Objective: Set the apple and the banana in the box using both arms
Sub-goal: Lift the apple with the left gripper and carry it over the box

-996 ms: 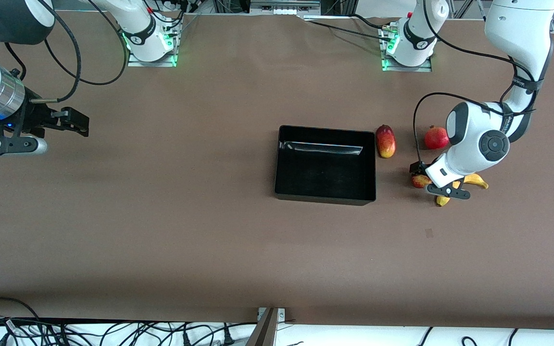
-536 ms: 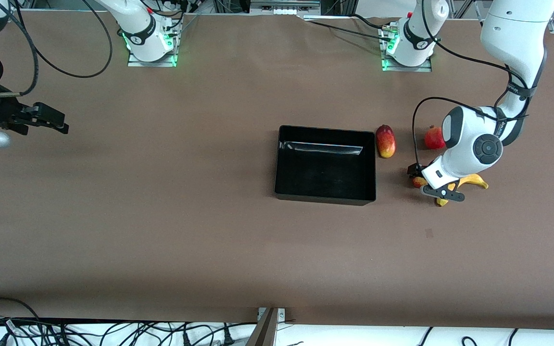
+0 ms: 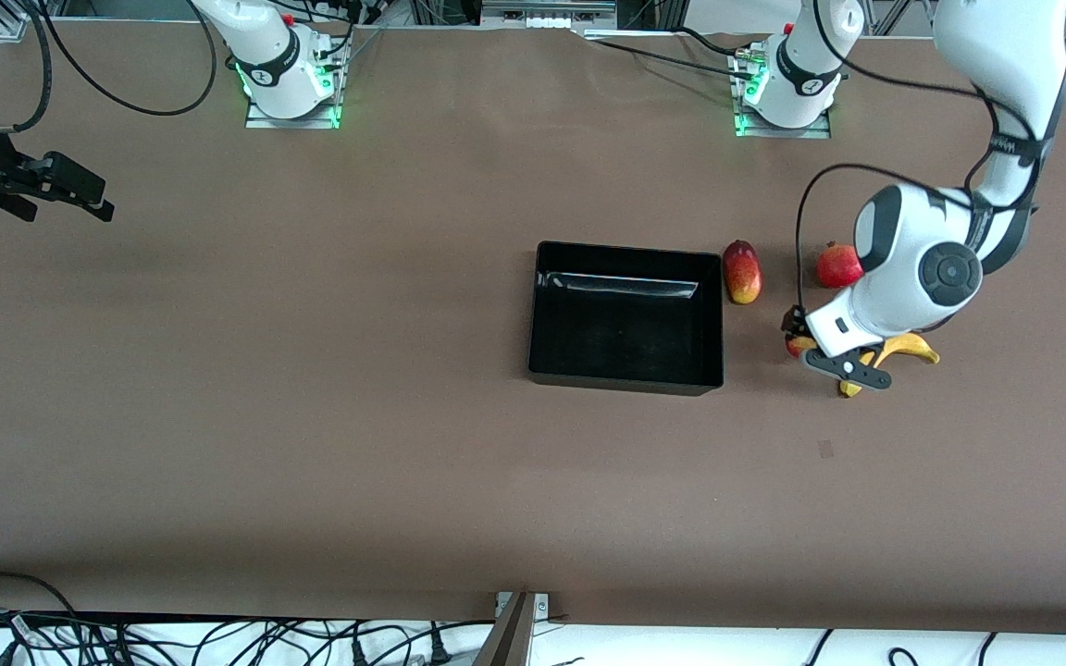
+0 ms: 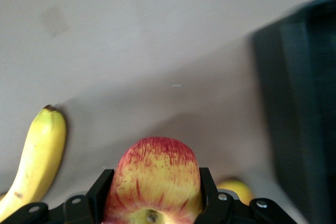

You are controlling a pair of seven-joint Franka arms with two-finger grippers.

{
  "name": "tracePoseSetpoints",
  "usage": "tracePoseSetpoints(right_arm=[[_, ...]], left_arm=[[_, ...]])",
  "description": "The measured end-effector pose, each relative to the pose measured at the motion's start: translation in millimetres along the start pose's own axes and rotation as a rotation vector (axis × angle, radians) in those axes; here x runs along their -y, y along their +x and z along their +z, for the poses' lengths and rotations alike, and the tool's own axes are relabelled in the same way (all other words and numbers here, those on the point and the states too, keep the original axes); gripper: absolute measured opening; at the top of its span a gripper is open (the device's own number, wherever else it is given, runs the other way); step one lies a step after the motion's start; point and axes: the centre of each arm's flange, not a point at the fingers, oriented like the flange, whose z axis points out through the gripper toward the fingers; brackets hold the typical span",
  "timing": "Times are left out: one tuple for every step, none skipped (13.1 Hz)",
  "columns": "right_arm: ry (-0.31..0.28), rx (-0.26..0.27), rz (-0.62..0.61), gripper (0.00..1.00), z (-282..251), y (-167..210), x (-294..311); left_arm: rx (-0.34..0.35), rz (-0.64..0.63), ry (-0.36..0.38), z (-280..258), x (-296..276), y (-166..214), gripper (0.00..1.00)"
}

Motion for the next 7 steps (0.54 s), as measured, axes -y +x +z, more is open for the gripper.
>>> tracePoseSetpoints(right_arm=[[-0.004, -0.006, 0.003, 1.00, -0.5, 0.7, -1.5], [-0.004, -0.008, 0.011, 1.00, -0.8, 0.8, -6.0], [-0.004, -0.003, 0.024, 1.00, -0.3, 0.1, -12.6], [-0.004, 0.004, 0.036, 1.00, 0.4, -0.9, -19.0], [-0.005, 0.002, 0.044, 1.00, 0.5, -0.6, -23.3], [-0.005, 0.001, 0.046, 1.00, 1.4, 0.2, -24.5], [-0.005, 0.006, 0.045, 1.00, 4.0, 1.4, -24.1]], left_arm=[[-0.013, -0.004, 0.001, -25.7, -37.6, 0.6, 0.70], [-0.024, -0.012, 0.001, -40.7, -75.4, -0.7, 0.70], [-0.028, -0.031, -0.006, -44.9, -106.7, -1.5, 0.70], [-0.019, -0.067, -0.020, -40.9, -133.5, -2.2, 0.70], [-0.006, -0.104, -0.037, -32.2, -158.3, -2.4, 0.70], [0.003, -0.138, -0.051, -20.9, -182.9, -0.3, 0.70], [0.004, -0.167, -0.062, -9.0, -205.3, 4.4, 0.70]])
